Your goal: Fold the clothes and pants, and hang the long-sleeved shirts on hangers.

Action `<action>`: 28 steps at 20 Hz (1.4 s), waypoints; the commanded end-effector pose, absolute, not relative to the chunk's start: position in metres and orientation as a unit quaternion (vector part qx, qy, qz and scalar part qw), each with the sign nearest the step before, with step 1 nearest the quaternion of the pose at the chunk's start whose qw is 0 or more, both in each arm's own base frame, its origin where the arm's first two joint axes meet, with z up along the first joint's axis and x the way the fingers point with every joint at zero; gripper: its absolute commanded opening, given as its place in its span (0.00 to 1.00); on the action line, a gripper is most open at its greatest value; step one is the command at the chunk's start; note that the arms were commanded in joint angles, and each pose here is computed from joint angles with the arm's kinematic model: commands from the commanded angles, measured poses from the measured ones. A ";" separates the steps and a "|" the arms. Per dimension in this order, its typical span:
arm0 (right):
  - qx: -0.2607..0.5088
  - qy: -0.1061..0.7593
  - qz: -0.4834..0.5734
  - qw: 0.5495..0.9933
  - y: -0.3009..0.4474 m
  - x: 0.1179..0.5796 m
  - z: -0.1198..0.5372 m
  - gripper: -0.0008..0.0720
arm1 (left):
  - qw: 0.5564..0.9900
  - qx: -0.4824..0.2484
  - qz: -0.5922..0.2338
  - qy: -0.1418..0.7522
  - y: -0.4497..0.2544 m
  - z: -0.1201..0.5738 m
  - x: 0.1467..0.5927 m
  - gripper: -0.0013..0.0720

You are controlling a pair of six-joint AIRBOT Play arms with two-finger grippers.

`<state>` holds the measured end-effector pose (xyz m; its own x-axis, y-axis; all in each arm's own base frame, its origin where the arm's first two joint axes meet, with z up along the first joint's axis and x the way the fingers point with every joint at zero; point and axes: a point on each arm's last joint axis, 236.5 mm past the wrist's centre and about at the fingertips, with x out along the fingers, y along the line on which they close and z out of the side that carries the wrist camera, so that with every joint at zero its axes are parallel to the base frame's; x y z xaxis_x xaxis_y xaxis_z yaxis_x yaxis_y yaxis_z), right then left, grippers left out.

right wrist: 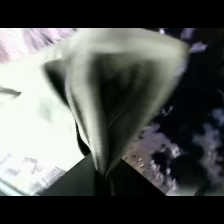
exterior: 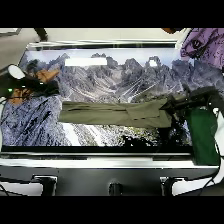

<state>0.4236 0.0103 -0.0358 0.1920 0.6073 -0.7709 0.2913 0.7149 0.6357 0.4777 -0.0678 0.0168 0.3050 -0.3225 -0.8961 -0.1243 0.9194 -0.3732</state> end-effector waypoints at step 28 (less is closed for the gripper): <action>0.282 0.566 -0.003 0.775 -0.036 0.402 0.174 0.05 | 0.593 -0.397 -0.328 0.619 -0.585 -0.062 0.357 0.04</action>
